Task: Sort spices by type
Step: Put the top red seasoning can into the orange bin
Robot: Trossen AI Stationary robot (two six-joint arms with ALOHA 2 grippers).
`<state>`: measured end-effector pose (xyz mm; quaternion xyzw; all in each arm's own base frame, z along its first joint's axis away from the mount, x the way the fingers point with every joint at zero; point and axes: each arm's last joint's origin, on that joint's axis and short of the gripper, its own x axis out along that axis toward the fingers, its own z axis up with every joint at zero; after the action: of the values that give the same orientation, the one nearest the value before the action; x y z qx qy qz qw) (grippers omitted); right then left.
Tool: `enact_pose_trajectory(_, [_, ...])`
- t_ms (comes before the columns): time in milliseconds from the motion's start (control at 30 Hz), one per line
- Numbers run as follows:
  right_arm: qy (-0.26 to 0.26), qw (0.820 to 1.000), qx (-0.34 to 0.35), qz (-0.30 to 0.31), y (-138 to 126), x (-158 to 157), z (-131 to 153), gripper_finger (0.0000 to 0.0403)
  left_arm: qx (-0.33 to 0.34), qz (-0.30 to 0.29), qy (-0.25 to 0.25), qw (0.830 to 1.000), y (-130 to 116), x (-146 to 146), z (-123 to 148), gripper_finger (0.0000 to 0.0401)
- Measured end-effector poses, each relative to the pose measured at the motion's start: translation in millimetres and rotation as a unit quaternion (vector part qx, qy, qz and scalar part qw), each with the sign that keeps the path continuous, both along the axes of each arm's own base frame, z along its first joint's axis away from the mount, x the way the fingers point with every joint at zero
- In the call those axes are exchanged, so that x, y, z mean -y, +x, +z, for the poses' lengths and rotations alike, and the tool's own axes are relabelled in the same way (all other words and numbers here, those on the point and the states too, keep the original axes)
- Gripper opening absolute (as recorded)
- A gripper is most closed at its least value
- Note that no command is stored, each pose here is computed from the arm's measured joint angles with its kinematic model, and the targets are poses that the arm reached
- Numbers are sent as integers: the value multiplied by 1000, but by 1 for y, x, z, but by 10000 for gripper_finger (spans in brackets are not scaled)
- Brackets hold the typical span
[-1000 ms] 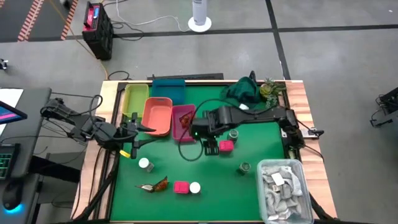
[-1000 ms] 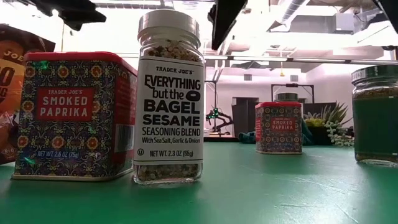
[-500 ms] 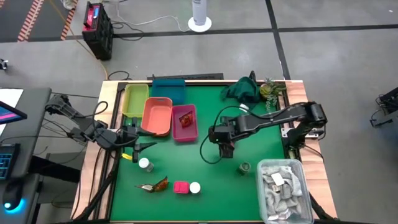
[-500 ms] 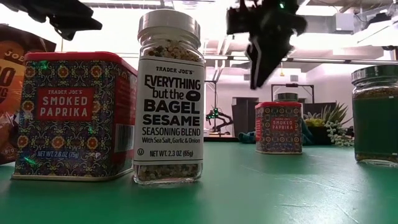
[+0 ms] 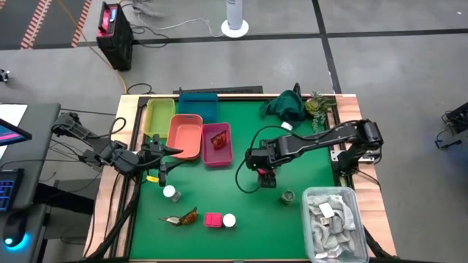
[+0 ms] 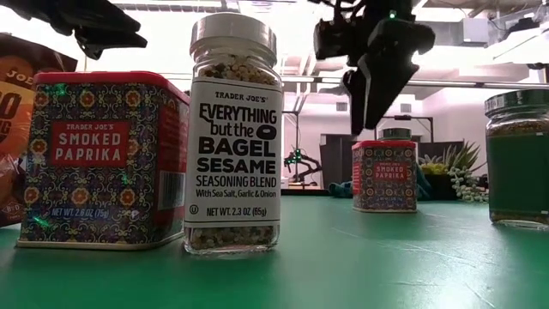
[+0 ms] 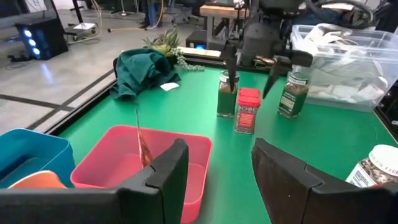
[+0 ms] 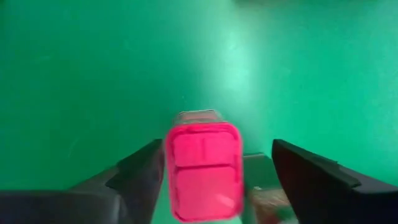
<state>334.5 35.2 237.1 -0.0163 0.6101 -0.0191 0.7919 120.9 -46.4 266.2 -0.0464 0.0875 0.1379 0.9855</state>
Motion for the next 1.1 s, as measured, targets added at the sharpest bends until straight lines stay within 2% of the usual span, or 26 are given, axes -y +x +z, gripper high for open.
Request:
enact_pose_trajectory(133, [0,1000,-17,-5,1,0,-7,390,-2,0,3,1000,0,0,0,169])
enact_pose_trajectory(200, [-1,1000,-23,-5,1,0,-8,395,-4,-1,4,1000,0,0,-1,169])
enact_pose_trajectory(467, [-1,1000,-16,4,3,0,-9,351,-15,-1,11,1000,-1,0,-3,169])
enact_pose_trajectory(733, [2,997,-74,14,13,-2,-43,310,-24,-2,16,1000,-1,-1,-5,169])
enact_pose_trajectory(867, [-1,995,-96,19,16,-2,-56,271,-27,-2,17,1000,-1,-1,-5,169])
enact_pose_trajectory(967, [-2,995,-100,28,19,-3,-58,228,-27,-2,18,999,-1,-1,-5,169])
enact_pose_trajectory(1100, [-2,996,-82,39,26,-3,-49,223,-27,-3,19,999,-1,-1,-5,169])
